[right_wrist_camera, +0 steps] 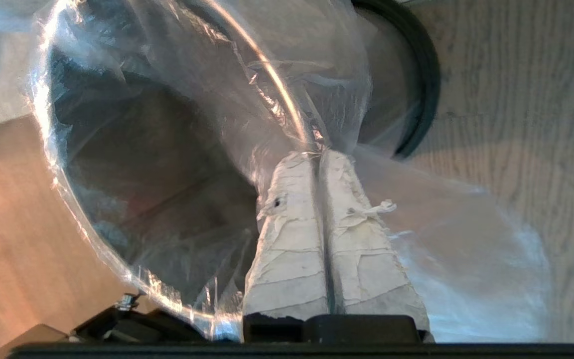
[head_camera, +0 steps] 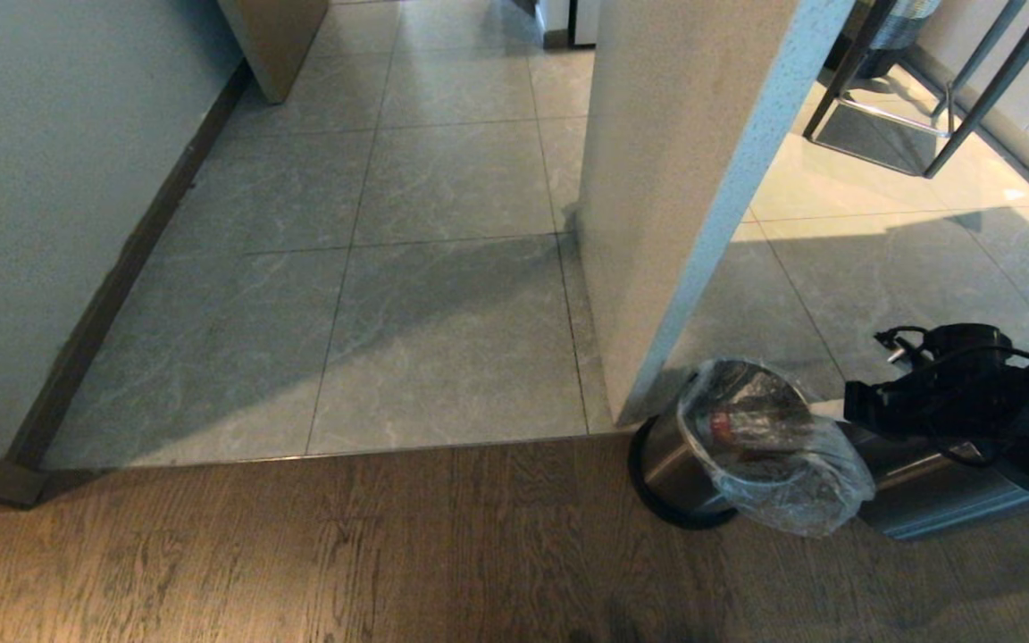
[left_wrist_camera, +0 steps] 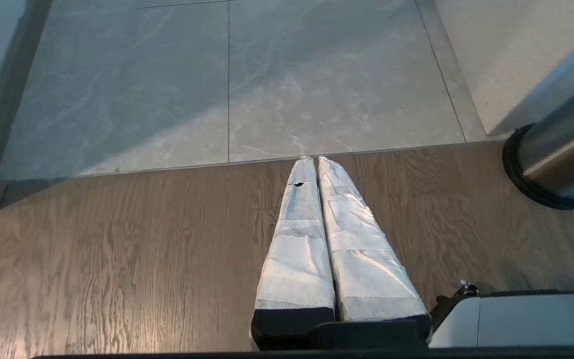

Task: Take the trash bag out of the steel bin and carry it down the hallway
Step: Pick up the trash bag

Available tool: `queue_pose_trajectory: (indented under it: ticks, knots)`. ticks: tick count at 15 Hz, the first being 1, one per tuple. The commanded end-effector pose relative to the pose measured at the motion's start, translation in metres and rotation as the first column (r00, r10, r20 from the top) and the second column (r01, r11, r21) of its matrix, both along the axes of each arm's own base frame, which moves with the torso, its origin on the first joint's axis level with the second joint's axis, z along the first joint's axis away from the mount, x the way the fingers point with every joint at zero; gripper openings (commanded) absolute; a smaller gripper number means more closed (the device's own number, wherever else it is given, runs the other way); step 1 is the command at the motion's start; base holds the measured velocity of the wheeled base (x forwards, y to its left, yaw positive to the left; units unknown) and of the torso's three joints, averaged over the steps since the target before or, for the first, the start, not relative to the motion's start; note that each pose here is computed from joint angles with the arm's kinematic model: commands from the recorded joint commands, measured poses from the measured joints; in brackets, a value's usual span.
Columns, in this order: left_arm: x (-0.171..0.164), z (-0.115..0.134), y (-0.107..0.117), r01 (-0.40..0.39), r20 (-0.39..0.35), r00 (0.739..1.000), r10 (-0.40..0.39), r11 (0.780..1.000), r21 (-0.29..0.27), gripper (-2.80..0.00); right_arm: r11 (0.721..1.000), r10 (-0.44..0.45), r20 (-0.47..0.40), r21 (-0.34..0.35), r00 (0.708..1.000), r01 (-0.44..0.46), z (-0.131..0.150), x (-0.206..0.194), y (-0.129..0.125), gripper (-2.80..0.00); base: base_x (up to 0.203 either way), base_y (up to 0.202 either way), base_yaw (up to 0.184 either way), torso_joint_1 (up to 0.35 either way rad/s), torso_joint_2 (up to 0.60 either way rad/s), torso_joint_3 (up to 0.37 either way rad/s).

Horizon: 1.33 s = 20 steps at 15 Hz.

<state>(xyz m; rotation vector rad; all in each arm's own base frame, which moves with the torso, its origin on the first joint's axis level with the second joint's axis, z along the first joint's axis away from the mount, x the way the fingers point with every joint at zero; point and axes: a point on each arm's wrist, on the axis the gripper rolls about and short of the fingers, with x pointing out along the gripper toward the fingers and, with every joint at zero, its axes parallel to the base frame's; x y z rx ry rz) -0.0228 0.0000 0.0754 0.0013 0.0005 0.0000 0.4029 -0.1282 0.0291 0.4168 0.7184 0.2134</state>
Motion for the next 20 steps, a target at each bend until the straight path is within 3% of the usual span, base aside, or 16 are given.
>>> queue_pose_trajectory:
  ticks: [1,7,12,14,16,17,20]
  knots:
    - [0.000,0.000,0.000,0.000,0.001,1.000,0.000,1.000,0.000,-2.80,1.000,0.002,0.016,-0.003,1.000,-0.002,0.011,-0.002,0.001,-2.80,0.000,0.000,0.000,0.000,0.00,0.000]
    - [0.000,0.000,0.000,0.000,0.000,1.000,0.000,1.000,0.000,-2.80,1.000,0.016,0.039,-0.012,0.999,-0.016,0.043,-0.012,0.010,-2.80,0.000,0.000,0.000,0.000,0.00,0.000]
    - [0.000,0.000,0.000,0.000,0.001,1.000,0.000,1.000,0.000,-2.80,0.997,0.076,0.028,-0.006,0.997,-0.076,0.054,-0.020,0.040,-2.80,0.000,0.000,0.000,0.000,0.00,0.000]
    - [0.000,0.000,0.000,0.000,0.000,1.000,0.000,1.000,0.000,-2.80,0.999,0.040,-0.005,-0.017,0.999,-0.040,0.051,-0.028,0.039,-2.80,0.000,0.000,0.000,0.000,0.00,0.000]
    - [0.000,0.000,0.000,0.000,0.002,1.000,0.000,1.000,0.000,-2.80,0.999,-0.035,-0.047,-0.023,0.998,0.034,0.047,-0.047,0.020,-2.80,0.000,0.000,0.000,0.000,0.00,0.000]
    - [0.000,0.000,0.000,0.000,0.001,1.000,0.000,1.000,0.000,-2.80,0.997,-0.069,-0.048,-0.025,0.996,0.068,0.051,-0.055,0.010,0.00,0.000,0.000,0.000,0.000,0.00,0.000]
    - [0.000,0.000,0.000,0.000,0.000,1.000,0.000,1.000,0.000,-2.80,0.989,-0.146,-0.093,-0.015,0.985,0.145,0.050,-0.080,-0.011,0.00,0.000,0.000,0.000,0.000,0.00,0.000]
